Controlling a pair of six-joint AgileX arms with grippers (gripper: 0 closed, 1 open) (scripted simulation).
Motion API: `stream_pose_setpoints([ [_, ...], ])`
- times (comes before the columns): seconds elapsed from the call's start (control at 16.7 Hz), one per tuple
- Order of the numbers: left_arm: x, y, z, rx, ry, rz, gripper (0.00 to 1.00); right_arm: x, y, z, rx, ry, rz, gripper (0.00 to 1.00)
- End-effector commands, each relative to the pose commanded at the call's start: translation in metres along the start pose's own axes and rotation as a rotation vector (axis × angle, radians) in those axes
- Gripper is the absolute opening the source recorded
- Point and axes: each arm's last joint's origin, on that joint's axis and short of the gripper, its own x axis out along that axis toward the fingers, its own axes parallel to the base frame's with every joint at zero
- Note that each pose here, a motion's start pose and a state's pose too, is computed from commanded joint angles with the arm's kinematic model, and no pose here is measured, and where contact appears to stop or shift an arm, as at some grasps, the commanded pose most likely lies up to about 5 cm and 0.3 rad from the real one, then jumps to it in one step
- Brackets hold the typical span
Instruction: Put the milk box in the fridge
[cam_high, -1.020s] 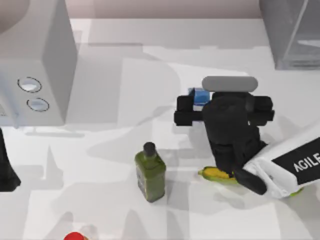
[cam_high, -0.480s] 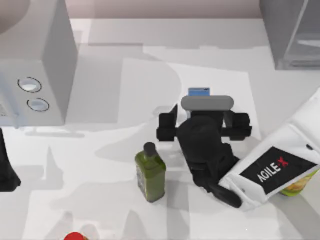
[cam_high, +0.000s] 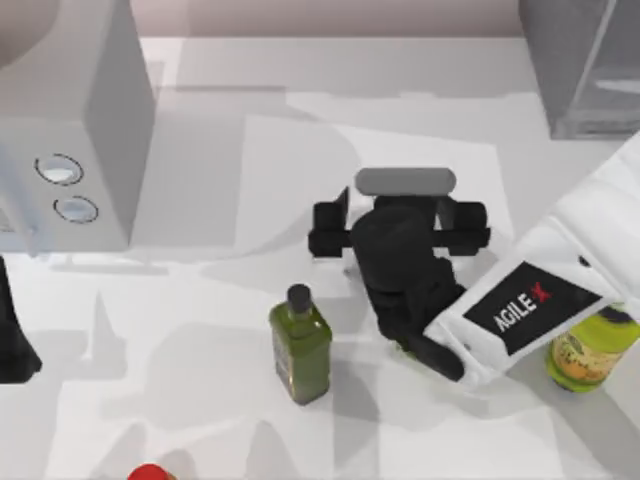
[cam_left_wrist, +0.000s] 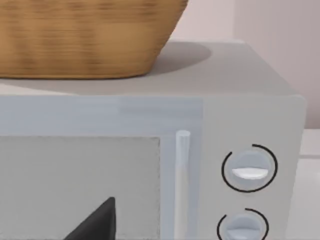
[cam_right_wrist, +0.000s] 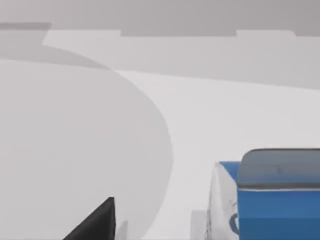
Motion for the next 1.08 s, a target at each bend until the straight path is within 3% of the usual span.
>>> stream_pose_setpoints([
  [0.36, 0.0000, 0.0000, 0.0000, 0.000, 0.000, 0.000, 1.00, 0.0103, -0.0007, -0.0003, 0.000, 0.000, 0.000, 1.00],
  [1.08, 0.0000, 0.0000, 0.0000, 0.000, 0.000, 0.000, 1.00, 0.0103, -0.0007, -0.0003, 0.000, 0.000, 0.000, 0.10],
])
